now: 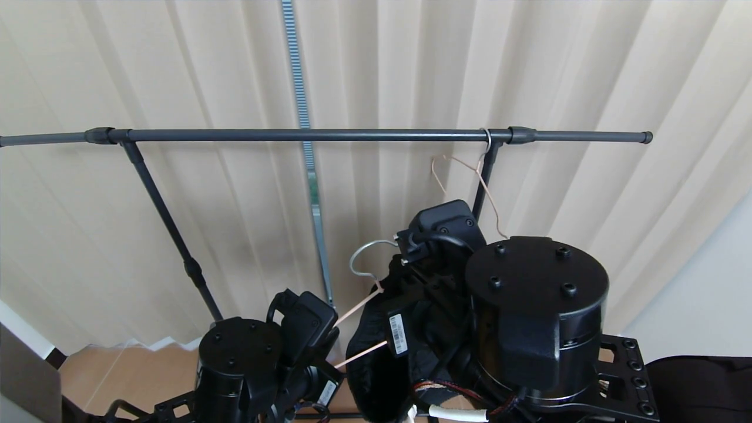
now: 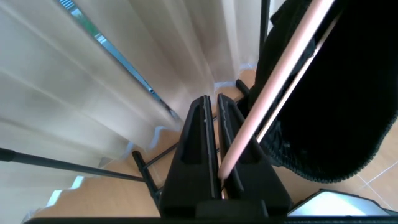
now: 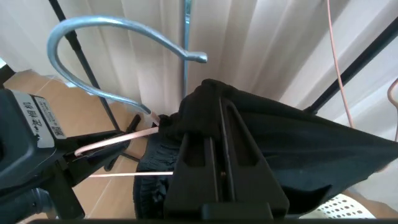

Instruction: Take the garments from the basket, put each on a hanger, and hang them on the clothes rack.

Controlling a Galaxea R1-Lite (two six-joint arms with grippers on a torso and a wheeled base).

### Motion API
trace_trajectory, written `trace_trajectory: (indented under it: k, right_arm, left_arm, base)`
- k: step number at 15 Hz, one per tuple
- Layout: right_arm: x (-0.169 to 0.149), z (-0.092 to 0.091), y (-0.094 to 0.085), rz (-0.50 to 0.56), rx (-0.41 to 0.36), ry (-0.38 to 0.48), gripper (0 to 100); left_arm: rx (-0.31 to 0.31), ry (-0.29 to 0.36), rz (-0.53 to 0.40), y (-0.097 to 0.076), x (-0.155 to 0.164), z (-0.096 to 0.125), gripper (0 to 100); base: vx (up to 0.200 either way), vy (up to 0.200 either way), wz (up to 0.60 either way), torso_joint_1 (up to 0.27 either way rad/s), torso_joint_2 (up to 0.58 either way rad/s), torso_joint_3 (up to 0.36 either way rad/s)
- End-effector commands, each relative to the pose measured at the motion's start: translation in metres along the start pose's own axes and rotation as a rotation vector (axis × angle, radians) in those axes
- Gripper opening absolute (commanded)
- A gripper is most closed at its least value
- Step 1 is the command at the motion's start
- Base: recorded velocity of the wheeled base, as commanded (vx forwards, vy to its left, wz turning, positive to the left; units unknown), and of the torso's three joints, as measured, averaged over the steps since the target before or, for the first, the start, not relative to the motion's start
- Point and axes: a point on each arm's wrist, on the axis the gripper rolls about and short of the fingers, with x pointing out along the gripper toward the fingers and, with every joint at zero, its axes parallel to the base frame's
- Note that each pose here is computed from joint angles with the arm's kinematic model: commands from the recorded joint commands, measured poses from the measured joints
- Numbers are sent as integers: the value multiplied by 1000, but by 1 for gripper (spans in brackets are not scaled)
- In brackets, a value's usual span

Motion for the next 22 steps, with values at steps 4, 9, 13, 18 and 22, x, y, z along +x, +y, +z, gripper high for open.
trace_trajectory:
  k: [4, 9, 13, 18, 22]
  right_arm:
    - [2, 10, -10, -27, 25, -21, 0]
    - [5, 18, -25, -83, 49, -42, 100]
    - [8, 20, -30, -99, 54, -44, 100]
    - [11, 13, -28, -102, 37, -24, 100]
    - [10, 10, -28, -100, 23, -12, 100]
  left_arm:
    - [-2, -8, -1, 0, -2, 0, 0]
    - [-5, -17, -3, 0, -4, 0, 0]
    - [-6, -33, -9, -2, -6, 0, 0]
    - [-16, -61, -9, -2, -7, 4, 0]
    - [-35, -58, 6, 1, -5, 3, 0]
  base:
    - [0, 0, 0, 0, 0, 0]
    - [0, 0, 0, 0, 0, 0]
    - [0, 0, 0, 0, 0, 0]
    - [0, 0, 0, 0, 0, 0]
    - [0, 0, 0, 0, 0, 0]
